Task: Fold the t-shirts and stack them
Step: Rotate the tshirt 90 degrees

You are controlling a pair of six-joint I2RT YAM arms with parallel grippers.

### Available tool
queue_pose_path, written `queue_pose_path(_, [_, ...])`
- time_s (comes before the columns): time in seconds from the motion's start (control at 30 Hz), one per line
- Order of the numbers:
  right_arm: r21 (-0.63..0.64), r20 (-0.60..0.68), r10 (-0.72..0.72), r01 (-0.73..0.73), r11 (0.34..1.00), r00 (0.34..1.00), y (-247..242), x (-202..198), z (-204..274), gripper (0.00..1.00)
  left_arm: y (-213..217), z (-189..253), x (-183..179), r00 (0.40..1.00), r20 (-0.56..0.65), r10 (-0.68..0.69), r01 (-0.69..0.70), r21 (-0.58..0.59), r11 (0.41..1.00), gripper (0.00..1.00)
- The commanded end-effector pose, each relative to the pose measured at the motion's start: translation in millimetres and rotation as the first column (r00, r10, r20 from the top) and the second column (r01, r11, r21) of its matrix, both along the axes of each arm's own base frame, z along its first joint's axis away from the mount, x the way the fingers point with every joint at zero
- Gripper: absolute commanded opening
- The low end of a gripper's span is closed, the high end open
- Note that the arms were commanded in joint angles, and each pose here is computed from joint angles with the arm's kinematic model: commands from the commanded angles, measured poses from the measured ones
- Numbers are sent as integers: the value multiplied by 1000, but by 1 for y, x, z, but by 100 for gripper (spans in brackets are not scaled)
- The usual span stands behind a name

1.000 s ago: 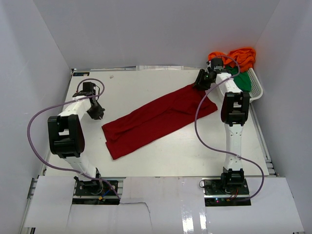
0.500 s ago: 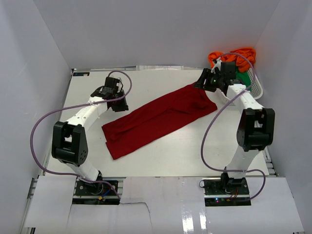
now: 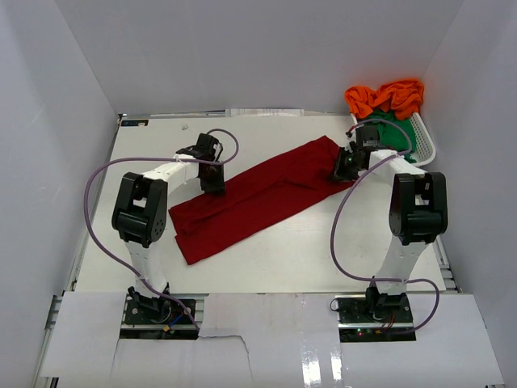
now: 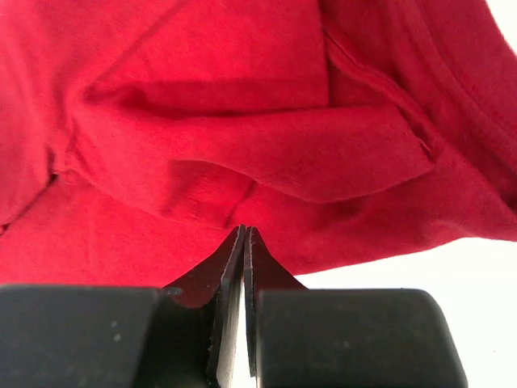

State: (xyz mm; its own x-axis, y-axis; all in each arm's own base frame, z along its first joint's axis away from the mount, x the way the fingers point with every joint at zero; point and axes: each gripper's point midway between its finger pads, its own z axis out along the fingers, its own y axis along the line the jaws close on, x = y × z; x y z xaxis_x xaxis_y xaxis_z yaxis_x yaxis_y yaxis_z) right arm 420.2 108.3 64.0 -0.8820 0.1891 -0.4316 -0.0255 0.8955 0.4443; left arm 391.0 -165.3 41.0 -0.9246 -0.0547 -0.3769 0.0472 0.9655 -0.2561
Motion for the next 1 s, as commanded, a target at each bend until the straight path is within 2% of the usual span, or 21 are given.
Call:
queue_pose_path(0.0, [-23, -14, -5, 5, 1000, 1000, -1, 1, -1, 8, 16, 4, 2, 999, 14, 32, -33, 94, 995, 32])
queue_pose_path(0.2, [-62, -78, -29, 24, 998, 997, -5, 7, -29, 8, 43, -13, -12, 996, -33, 84, -75, 231, 970, 32])
queue_pose_path(0.43, [-89, -125, -50, 39, 995, 991, -5, 28, -54, 8, 60, -25, -46, 991, -88, 105, -74, 297, 952, 31])
queue_pose_path(0.53, [-89, -149, -49, 36, 995, 988, -4, 38, -66, 8, 56, -25, -61, 989, -109, 100, -67, 277, 959, 32])
queue_pose_path(0.73, [-51, -109, -44, 38, 998, 993, 8, 83, -76, 8, 33, -35, -102, 982, -179, 58, -13, 242, 970, 32])
queue_pose_path(0.77, [-39, -138, -44, 39, 998, 989, 11, 85, -87, 8, 25, -37, -112, 979, -199, 43, 4, 230, 973, 33])
queue_pose_path(0.9, [12, -84, -49, 50, 999, 995, 20, 122, -77, 8, 1, -40, -133, 971, -239, 0, 48, 194, 980, 33])
queue_pose_path(0.97, [45, -90, -38, 43, 998, 995, 26, 129, -82, 8, -19, -39, -145, 963, -266, -37, 80, 151, 985, 34])
